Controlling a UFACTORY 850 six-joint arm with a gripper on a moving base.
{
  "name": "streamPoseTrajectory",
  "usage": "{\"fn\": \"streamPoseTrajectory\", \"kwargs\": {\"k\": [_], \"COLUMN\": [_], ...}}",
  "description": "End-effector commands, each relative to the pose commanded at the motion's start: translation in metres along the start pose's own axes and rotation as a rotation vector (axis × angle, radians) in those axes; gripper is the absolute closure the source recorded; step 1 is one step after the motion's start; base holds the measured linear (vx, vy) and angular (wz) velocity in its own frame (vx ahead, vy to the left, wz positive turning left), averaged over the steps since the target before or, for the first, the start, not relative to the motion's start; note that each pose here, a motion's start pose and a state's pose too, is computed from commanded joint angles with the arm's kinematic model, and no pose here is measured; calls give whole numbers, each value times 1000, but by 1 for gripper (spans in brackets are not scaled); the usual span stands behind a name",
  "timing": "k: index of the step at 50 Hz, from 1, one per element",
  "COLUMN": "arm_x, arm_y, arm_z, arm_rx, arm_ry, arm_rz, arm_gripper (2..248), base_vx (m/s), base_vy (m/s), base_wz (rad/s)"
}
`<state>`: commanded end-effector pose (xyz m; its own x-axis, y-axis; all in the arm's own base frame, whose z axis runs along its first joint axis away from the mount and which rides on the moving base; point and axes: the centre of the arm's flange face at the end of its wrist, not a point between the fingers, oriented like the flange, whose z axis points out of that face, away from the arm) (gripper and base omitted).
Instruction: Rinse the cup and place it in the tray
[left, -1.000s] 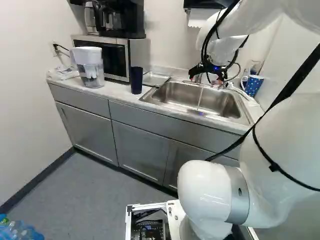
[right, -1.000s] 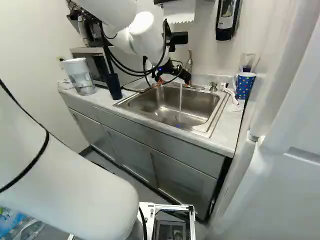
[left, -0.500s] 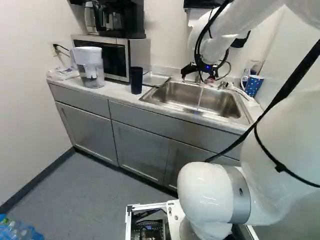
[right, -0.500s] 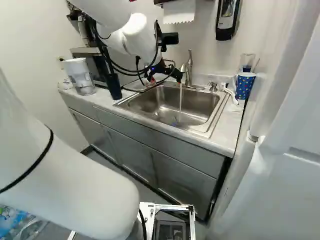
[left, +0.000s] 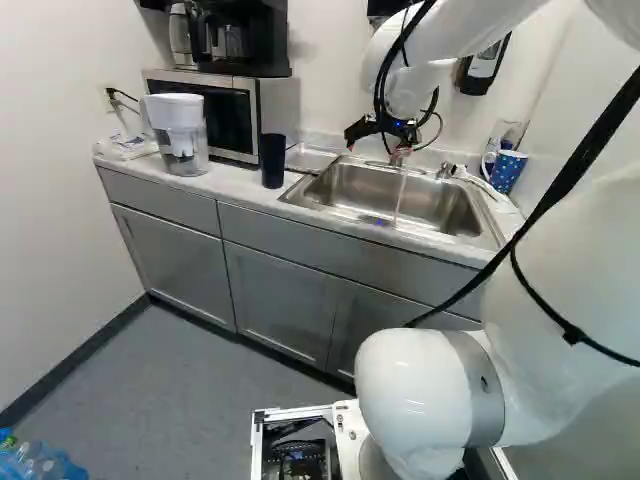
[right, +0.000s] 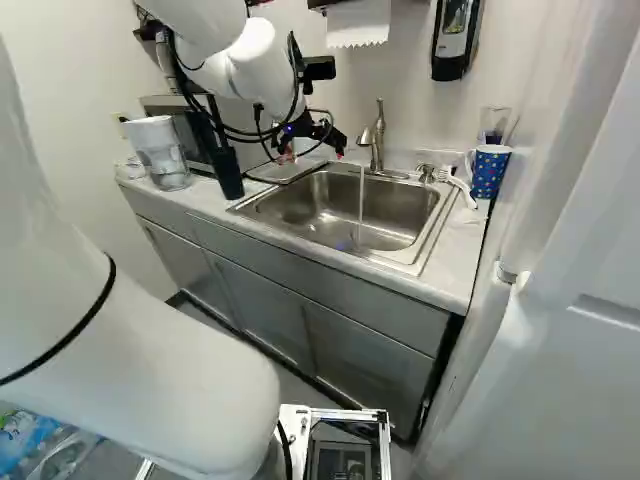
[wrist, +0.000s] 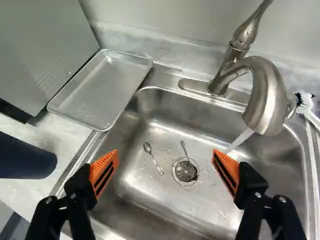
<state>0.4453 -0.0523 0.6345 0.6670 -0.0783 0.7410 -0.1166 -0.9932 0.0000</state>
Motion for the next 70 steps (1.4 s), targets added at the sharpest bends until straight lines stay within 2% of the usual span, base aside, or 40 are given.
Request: {"fn": "streamPoseTrajectory", "kwargs": {"k": [26, 50, 70], "arm_x": [30, 55, 62], "arm_y": [-42, -81, -114], "arm_z": [-14, -28, -21], "arm_rx": [70, 141, 190], "arm_ry": [58, 107, 103], "arm_rz": [-58, -85, -123], "arm_gripper": [3, 3, 3], "base_vx": [0, 0, 0], "base_vy": [0, 0, 0], "base_wz": [0, 0, 0]}}
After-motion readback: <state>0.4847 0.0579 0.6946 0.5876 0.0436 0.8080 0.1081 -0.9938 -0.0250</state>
